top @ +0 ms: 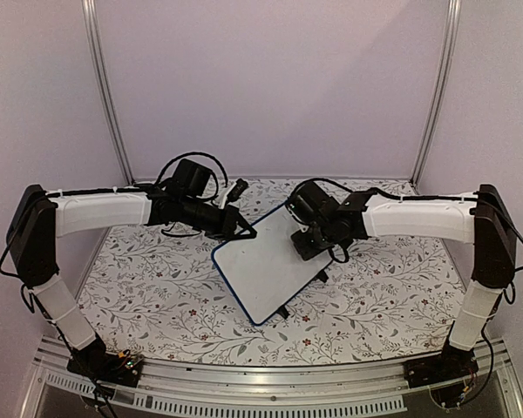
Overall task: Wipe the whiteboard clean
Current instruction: Erase the whiteboard at the center of the board.
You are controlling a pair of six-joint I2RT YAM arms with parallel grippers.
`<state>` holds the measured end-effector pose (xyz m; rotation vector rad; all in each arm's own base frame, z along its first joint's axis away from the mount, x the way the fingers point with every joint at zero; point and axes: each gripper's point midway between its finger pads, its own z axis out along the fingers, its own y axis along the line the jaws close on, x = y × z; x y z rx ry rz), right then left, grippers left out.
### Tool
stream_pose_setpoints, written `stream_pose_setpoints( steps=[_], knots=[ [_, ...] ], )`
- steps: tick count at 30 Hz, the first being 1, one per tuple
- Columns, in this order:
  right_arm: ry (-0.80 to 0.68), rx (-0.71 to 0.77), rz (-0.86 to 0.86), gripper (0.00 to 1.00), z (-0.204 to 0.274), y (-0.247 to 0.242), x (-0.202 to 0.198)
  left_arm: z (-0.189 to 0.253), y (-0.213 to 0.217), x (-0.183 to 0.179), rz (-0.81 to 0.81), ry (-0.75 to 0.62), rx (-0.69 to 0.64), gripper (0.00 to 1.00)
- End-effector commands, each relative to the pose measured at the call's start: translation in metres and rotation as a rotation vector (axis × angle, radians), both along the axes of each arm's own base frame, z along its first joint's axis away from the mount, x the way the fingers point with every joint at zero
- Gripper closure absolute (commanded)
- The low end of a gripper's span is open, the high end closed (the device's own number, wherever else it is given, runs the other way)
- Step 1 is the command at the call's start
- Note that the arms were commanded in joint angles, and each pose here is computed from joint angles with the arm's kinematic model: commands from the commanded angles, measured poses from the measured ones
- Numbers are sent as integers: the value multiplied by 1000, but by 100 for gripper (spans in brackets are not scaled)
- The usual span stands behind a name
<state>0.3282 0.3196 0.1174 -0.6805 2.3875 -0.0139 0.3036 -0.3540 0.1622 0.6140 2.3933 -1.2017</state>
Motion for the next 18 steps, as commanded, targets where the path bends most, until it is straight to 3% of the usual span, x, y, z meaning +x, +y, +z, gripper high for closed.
stream_pose_setpoints(
  steps=[1,9,18],
  knots=[
    [35,-57,-14,75,-26,-15,0,-9,-3,-5,-19,11,7,100],
    [114,-97,-52,75,-67,-50,-31,-6,-4,-6,-23,11,-2,100],
    [69,-50,-46,75,-44,-34,-16,-7,-4,-6,-21,13,0,100]
  ],
)
